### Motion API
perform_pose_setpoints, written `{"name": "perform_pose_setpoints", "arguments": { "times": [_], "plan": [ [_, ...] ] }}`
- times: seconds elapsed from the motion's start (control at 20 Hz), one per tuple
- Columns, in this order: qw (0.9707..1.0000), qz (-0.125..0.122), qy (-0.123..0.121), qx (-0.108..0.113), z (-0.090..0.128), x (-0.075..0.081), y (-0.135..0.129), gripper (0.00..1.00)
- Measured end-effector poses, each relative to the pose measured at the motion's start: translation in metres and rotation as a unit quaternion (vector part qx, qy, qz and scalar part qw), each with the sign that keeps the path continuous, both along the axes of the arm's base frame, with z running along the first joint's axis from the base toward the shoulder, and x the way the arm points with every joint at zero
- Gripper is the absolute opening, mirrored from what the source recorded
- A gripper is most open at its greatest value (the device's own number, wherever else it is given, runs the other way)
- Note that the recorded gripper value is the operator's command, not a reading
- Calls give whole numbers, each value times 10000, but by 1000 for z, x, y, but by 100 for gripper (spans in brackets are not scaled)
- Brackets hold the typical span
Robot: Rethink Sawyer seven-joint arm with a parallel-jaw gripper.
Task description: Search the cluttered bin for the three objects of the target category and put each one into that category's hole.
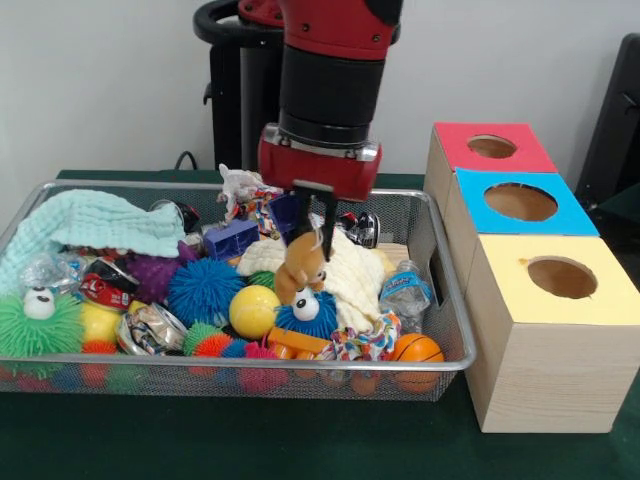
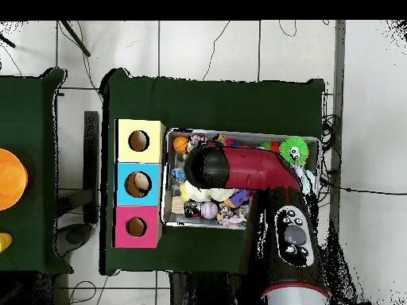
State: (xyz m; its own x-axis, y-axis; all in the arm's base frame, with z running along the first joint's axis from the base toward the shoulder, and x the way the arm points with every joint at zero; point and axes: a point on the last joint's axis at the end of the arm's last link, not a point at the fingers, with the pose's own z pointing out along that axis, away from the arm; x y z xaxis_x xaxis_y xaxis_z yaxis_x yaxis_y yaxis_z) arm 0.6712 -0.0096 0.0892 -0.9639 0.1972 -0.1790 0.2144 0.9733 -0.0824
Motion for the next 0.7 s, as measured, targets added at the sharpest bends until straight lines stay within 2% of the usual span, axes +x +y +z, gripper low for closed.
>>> {"name": "perform_pose_setpoints", "arguments": {
  "times": [0.45,0.65,0.7],
  "plan": [
    [9999,60,-64,-55,25,-4,50,0],
    [9999,-112,-59,113,46,-7,70,0],
    [9991,-305,-35,277,57,-9,75,0]
  ]
}}
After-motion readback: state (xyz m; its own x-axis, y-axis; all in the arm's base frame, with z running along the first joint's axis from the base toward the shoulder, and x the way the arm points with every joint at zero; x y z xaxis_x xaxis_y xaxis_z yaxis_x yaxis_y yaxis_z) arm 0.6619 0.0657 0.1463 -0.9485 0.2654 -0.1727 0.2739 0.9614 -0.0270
